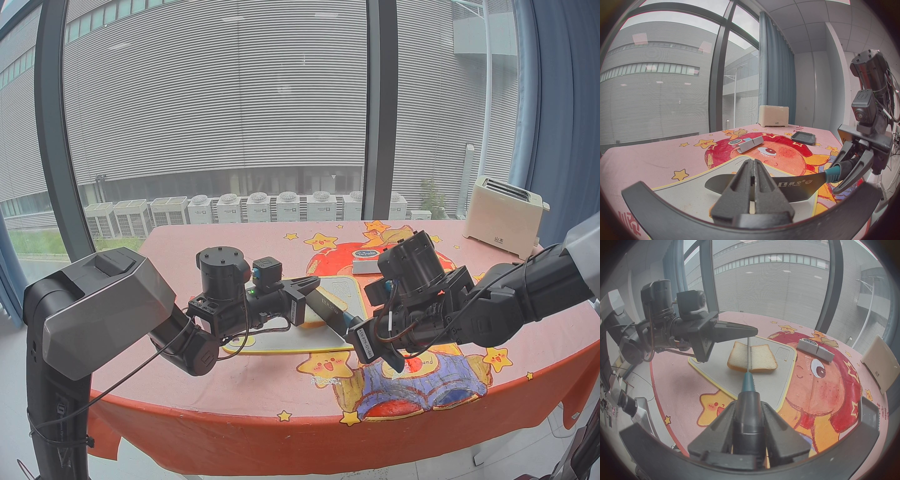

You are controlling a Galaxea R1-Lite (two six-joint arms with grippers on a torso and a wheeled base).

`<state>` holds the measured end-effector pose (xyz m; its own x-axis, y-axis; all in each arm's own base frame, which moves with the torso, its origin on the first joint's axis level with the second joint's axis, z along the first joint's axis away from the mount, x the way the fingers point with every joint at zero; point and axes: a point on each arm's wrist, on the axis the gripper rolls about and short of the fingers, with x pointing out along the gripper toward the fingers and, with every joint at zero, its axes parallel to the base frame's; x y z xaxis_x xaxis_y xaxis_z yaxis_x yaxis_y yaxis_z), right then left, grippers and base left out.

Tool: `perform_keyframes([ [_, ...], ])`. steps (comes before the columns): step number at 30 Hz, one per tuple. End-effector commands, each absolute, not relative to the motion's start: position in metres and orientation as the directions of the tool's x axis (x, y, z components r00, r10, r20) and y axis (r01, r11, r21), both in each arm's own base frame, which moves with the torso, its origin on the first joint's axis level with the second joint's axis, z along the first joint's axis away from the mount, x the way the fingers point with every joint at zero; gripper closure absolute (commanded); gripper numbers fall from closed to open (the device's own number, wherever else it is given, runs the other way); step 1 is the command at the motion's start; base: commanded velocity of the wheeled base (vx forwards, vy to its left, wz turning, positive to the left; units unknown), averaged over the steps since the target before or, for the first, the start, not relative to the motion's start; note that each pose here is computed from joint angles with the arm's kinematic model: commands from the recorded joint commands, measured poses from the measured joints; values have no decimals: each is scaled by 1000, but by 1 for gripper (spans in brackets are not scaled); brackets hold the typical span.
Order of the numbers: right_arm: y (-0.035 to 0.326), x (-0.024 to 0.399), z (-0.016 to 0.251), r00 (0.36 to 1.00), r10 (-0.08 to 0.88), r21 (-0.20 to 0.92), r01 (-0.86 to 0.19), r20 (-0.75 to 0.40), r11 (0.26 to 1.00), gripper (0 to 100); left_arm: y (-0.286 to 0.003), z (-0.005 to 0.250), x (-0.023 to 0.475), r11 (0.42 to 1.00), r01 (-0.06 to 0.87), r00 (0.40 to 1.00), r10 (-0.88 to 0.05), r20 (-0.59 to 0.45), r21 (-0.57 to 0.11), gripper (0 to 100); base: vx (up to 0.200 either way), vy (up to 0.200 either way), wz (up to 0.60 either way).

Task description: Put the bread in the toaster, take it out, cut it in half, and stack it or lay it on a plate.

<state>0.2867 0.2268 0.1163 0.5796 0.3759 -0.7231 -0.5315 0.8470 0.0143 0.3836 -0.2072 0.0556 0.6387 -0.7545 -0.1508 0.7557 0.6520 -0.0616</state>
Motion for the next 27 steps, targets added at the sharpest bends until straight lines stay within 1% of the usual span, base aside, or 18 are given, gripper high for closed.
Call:
perform_keyframes([
  [1,227,288,126,602,390,17,-529,-697,848,100,-209,39,386,652,755,632,-753,-182,-74,100,0,0,0],
  [3,226,289,127,604,389,17,-528,-696,849,100,-210,37,386,651,755,630,-753,-188,-77,100,0,0,0],
  [6,226,287,119,588,380,16,-529,-714,849,100,-211,36,386,650,756,629,-754,-189,-77,100,0,0,0],
  [8,224,286,105,562,357,10,-528,-746,849,100,-211,37,386,650,756,630,-755,-185,-76,100,0,0,0],
  [10,225,286,102,557,354,10,-527,-751,850,100,-210,41,385,649,757,631,-755,-175,-72,100,0,0,0],
  [12,225,286,104,561,357,10,-527,-747,850,100,-210,44,384,649,757,632,-756,-171,-70,100,0,0,0],
  [14,226,287,109,570,364,12,-527,-736,850,100,-209,53,383,649,759,635,-757,-153,-62,100,0,0,0],
  [15,226,288,109,573,366,13,-527,-733,850,100,-209,54,383,649,759,635,-757,-151,-62,100,0,0,0],
  [17,226,290,120,595,381,17,-525,-708,851,100,-208,52,383,650,757,635,-756,-157,-64,100,0,0,0],
  [18,226,290,120,595,381,17,-525,-708,851,100,-208,52,383,650,757,635,-756,-157,-64,100,0,0,0],
  [19,227,290,128,609,392,20,-525,-690,851,100,-209,48,384,650,757,634,-755,-167,-68,100,0,0,0],
  [22,226,290,129,609,390,18,-525,-690,851,100,-211,32,386,649,756,626,-754,-197,-81,100,0,0,0],
  [27,225,288,117,587,374,15,-524,-718,851,100,-212,31,385,647,759,624,-756,-197,-79,100,0,0,0],
])
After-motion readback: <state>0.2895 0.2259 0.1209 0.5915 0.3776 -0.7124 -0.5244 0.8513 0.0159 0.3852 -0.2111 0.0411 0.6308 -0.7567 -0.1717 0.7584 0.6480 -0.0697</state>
